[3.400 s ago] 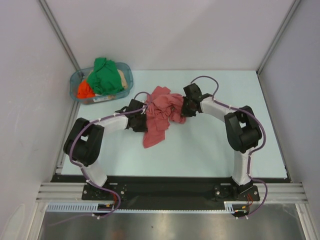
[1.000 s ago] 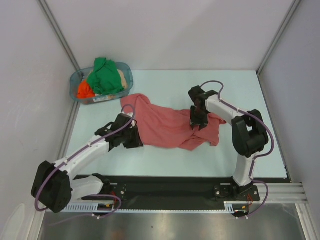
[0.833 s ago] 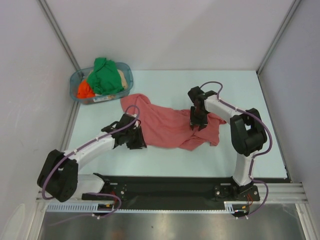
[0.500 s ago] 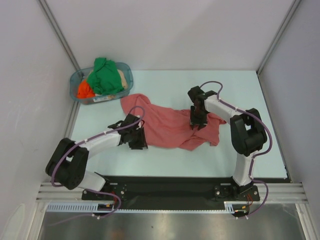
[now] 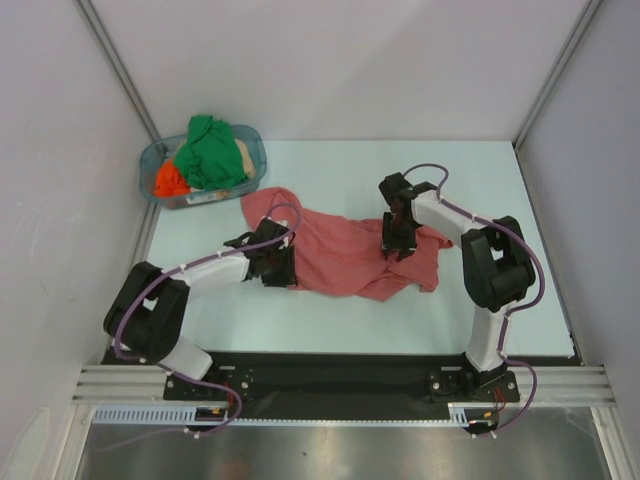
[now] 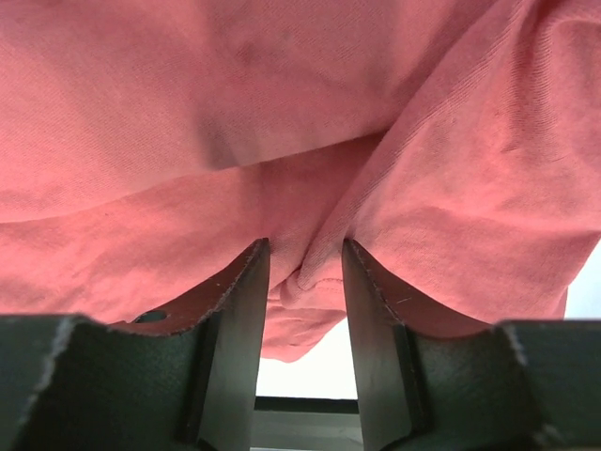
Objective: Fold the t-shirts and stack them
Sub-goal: Flatten the tshirt out
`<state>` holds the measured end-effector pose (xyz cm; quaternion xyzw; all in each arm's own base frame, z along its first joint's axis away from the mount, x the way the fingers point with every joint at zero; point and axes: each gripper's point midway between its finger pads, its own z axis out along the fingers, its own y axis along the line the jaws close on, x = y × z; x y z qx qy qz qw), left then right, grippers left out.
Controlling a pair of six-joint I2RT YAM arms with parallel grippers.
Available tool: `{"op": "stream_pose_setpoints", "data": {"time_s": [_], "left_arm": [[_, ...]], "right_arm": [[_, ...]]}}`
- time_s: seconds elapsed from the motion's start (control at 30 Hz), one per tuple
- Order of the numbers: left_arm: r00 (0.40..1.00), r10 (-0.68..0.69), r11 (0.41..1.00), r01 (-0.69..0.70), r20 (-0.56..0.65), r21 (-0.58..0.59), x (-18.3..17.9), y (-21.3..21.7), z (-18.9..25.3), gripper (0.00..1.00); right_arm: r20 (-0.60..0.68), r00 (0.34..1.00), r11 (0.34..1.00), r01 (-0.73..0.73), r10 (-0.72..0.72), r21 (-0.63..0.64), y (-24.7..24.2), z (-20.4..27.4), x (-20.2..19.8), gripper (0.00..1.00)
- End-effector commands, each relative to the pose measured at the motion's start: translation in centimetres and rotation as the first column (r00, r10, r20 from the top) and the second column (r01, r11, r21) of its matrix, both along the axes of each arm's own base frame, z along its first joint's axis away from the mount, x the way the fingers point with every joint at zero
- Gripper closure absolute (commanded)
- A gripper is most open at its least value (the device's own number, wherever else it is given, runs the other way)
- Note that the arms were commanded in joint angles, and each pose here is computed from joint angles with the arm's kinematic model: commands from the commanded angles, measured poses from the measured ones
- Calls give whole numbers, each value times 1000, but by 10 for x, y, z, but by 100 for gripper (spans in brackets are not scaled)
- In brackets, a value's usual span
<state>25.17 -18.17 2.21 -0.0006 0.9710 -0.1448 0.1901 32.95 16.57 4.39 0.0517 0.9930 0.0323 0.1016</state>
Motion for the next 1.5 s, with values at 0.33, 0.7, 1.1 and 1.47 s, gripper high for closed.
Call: {"op": "stream_pose_setpoints", "data": {"time_s": [0.33, 0.7, 1.1, 1.47], "left_arm": [[995, -71, 997, 72, 65, -14, 26, -15, 17, 100], [974, -20, 991, 49, 225, -127, -8, 2, 144, 100], [816, 50, 976, 82, 576, -202, 33, 1, 362, 100], [576, 314, 884, 112, 754, -453, 189, 18, 517, 100]], "right_arm": [[19, 999, 999, 33, -33, 15, -3, 8, -2, 100], [208, 967, 989, 142, -150, 51, -72, 126, -21, 100], [611, 645, 887, 300, -459, 351, -177, 315, 62, 100], [775, 199, 783, -50, -600, 620, -220, 510, 144, 100]]}}
